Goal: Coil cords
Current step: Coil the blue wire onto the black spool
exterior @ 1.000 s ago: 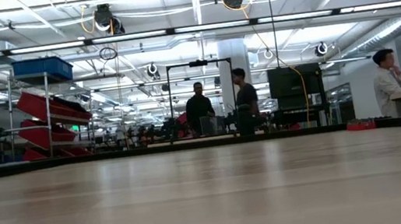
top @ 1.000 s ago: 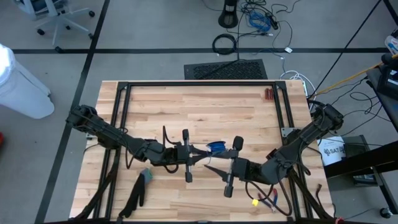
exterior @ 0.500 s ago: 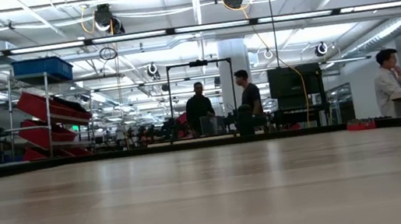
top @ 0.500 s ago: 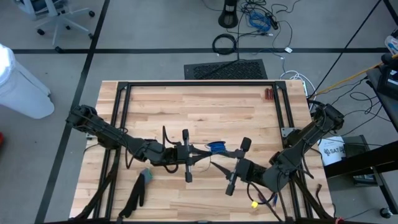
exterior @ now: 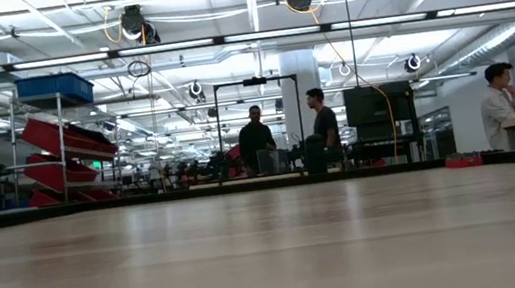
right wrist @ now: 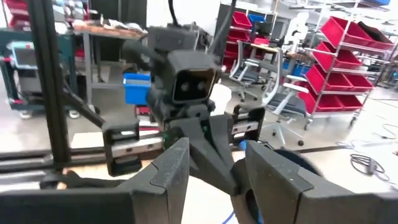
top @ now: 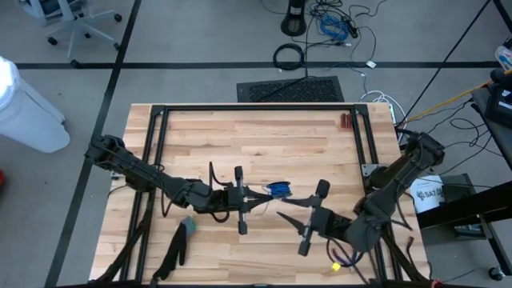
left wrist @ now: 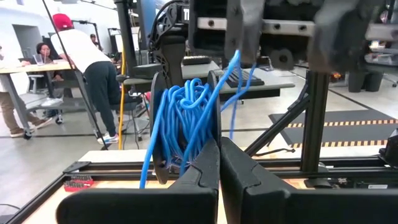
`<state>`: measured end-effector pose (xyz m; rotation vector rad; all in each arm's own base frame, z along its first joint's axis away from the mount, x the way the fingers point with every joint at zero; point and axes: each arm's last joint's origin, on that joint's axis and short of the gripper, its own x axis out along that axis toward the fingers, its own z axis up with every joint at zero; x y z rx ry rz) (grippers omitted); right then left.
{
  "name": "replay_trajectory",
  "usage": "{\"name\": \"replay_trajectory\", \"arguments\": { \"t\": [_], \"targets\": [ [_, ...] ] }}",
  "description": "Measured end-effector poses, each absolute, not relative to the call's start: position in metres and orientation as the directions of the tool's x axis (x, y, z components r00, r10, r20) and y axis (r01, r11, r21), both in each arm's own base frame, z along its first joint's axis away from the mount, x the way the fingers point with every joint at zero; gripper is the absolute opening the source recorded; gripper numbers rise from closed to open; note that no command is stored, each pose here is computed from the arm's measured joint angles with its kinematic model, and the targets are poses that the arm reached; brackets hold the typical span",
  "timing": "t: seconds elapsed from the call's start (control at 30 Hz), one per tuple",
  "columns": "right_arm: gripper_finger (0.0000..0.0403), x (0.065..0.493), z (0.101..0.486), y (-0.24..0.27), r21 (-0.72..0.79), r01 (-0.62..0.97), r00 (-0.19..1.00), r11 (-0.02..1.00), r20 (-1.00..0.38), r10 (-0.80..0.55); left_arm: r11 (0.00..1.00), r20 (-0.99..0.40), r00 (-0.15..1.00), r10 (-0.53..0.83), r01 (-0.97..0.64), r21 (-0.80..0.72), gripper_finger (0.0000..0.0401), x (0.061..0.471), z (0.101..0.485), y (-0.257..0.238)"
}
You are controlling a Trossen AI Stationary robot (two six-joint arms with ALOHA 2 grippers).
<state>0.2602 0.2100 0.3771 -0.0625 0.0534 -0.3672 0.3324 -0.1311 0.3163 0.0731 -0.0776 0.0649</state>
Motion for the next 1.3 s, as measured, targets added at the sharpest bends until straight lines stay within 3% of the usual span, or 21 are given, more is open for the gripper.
{"name": "replay_trajectory", "arguments": {
  "t": [0.27,0.57,0.83,1.3],
  "targets": [
    [0.0146,0.24,0.398,0.203,-0.044,0.333,0.942,0.942,-0.015,-0.334,0.996,0.084,0.995,0.051,-0.057,0.069,0.0,0.332,0.317,-0.131],
    [0.0146,0.211,0.383,0.231,-0.097,0.188,0.976,0.977,-0.097,-0.197,0.996,0.09,0.995,0.05,-0.056,0.065,0.0,0.332,0.317,-0.131],
    [0.0146,0.213,0.337,0.233,-0.267,0.314,0.907,0.911,-0.2,-0.371,0.997,0.107,0.993,0.049,-0.056,0.056,0.0,0.332,0.319,-0.131],
    [0.0133,0.232,0.332,0.219,-0.364,0.454,0.839,0.813,-0.134,-0.528,0.997,0.113,0.993,0.042,-0.049,0.054,0.0,0.332,0.32,-0.132]
  ]
}}
